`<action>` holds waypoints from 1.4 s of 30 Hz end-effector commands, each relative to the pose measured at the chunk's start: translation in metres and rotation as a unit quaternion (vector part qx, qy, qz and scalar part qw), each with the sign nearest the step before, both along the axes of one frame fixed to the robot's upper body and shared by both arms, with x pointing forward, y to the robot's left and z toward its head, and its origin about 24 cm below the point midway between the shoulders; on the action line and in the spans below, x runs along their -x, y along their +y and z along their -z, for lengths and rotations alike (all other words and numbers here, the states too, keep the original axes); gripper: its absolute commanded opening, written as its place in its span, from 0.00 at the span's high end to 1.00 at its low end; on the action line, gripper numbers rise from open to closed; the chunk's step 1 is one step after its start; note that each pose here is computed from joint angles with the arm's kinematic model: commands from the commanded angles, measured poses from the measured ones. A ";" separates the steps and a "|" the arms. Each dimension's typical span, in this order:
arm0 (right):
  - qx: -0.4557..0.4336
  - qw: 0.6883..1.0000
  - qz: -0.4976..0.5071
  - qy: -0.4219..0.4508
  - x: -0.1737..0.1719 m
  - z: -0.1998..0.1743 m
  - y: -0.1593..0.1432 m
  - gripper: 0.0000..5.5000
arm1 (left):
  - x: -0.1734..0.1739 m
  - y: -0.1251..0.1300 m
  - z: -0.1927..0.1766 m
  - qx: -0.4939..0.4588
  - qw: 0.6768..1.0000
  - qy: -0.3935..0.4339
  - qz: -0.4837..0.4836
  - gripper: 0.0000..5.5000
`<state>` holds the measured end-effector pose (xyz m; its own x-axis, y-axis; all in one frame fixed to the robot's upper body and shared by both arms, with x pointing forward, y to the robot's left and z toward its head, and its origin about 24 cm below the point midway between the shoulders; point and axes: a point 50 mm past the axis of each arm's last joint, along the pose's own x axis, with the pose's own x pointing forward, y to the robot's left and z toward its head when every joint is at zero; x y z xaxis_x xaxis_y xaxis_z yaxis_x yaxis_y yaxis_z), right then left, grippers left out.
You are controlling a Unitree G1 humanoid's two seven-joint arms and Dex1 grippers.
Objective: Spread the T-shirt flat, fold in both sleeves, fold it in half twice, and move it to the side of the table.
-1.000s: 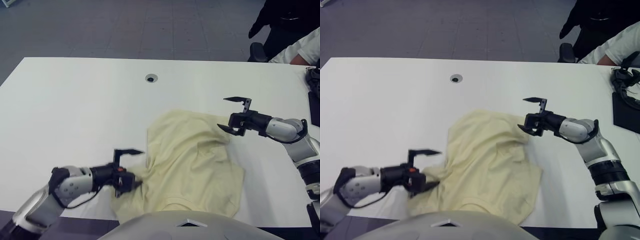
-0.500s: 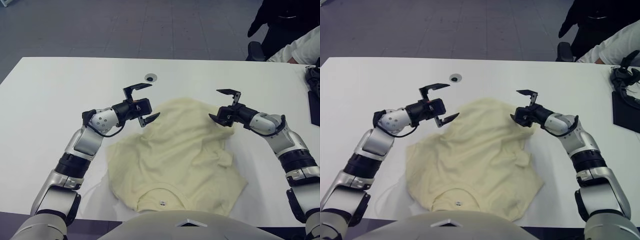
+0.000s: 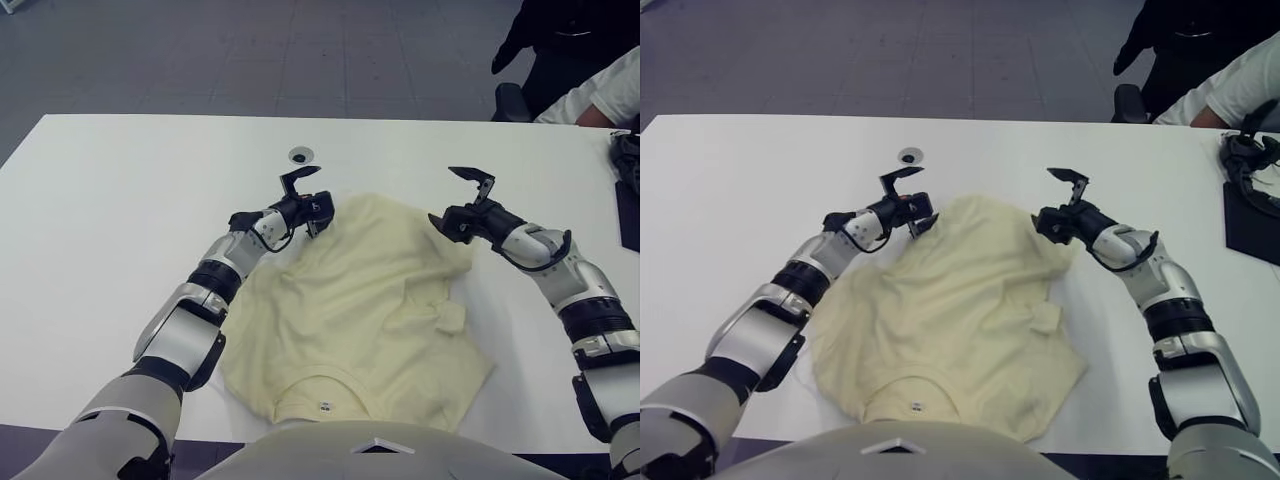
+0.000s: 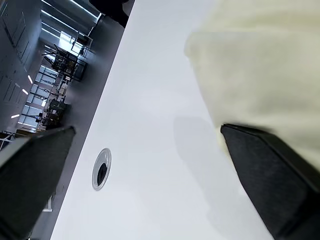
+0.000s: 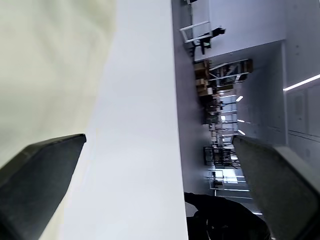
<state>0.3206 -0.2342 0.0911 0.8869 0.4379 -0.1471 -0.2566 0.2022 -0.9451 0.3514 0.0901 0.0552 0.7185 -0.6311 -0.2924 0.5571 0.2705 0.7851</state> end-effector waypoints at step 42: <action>-0.260 0.964 -0.034 -0.052 0.033 -0.019 0.038 0.02 | 0.094 0.153 -0.096 0.291 0.892 -0.193 -0.288 0.02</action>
<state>0.2913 -0.1832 0.0926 0.7991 0.6009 -0.0185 -0.3437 0.4313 -0.8342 0.3092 0.2183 0.1368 0.9404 -0.2327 0.2480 -0.0030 0.7236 0.6903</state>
